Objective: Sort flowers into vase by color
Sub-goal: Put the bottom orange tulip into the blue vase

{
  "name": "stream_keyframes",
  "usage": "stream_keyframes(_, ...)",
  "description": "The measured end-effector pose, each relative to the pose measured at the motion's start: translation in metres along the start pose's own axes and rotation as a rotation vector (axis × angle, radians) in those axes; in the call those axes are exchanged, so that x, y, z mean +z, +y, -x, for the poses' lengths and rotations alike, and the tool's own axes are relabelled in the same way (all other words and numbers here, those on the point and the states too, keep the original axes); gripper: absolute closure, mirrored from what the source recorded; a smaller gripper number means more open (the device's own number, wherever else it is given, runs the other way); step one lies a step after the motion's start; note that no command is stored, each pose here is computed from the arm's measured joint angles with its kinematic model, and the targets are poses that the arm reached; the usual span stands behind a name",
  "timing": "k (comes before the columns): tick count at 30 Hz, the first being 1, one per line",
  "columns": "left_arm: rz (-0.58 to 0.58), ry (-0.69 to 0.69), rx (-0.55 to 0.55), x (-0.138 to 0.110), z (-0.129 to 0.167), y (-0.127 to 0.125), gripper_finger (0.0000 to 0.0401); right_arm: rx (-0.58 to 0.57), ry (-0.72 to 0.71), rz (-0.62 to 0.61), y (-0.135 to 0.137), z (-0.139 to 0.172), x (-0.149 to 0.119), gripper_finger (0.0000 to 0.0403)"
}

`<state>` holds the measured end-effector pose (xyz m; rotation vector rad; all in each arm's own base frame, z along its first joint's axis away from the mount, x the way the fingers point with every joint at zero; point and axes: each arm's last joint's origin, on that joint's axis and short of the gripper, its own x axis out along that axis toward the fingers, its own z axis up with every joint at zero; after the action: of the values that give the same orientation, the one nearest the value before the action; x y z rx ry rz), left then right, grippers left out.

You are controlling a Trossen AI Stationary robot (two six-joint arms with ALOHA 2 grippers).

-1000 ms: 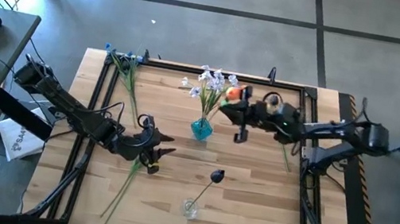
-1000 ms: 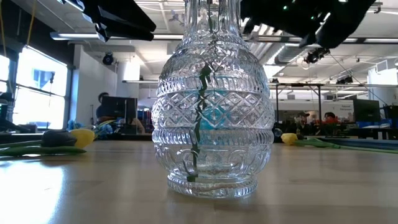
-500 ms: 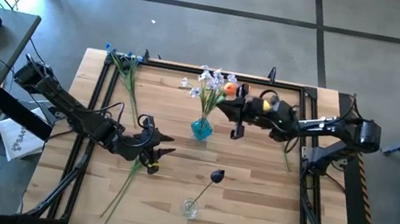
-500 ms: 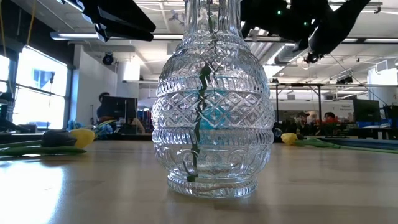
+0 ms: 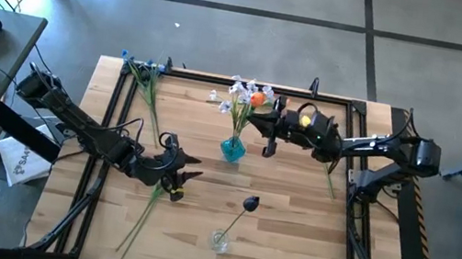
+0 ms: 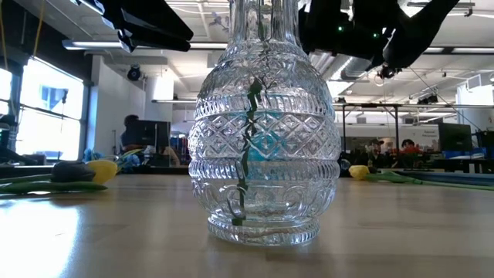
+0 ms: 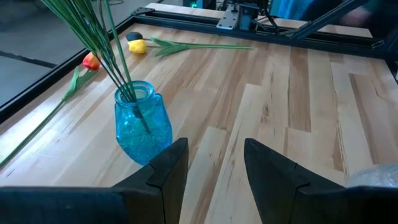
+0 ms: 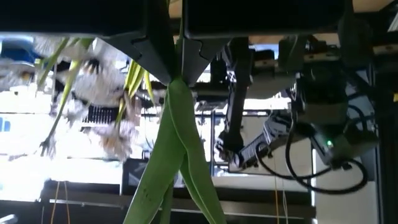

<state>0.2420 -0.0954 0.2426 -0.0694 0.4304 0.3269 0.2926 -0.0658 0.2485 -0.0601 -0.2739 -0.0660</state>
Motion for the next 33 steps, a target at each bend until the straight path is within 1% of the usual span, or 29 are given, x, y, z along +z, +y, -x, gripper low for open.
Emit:
stream_keyframes(4, 0.000, 0.000, 0.000, 0.000, 0.000, 0.000, 0.0254, 0.000, 0.024, -0.007, 0.000, 0.000, -0.004, 0.0398)
stream_keyframes(7, 0.000, 0.000, 0.000, 0.000, 0.000, 0.000, 0.0254, -0.004, 0.042, -0.017, 0.000, 0.000, -0.006, 0.0377)
stream_keyframes(15, 0.001, 0.000, 0.000, 0.000, 0.000, 0.000, 0.0254, -0.036, 0.094, -0.079, -0.001, 0.000, -0.011, 0.0263)
stream_keyframes(19, 0.001, 0.000, 0.000, 0.000, 0.000, 0.000, 0.0254, -0.038, 0.165, -0.100, -0.002, -0.004, -0.012, 0.0208)
stream_keyframes(23, 0.000, 0.000, 0.000, 0.000, 0.000, 0.000, 0.0254, -0.041, 0.262, -0.115, -0.002, -0.007, -0.008, 0.0168)
stream_keyframes(27, 0.000, 0.001, -0.002, 0.000, 0.000, 0.000, 0.0254, -0.043, 0.392, -0.125, -0.003, -0.011, 0.002, 0.0148)
stream_keyframes(33, 0.000, 0.001, -0.002, 0.000, 0.000, 0.000, 0.0254, -0.039, 0.604, -0.106, -0.004, -0.016, 0.021, 0.0144)
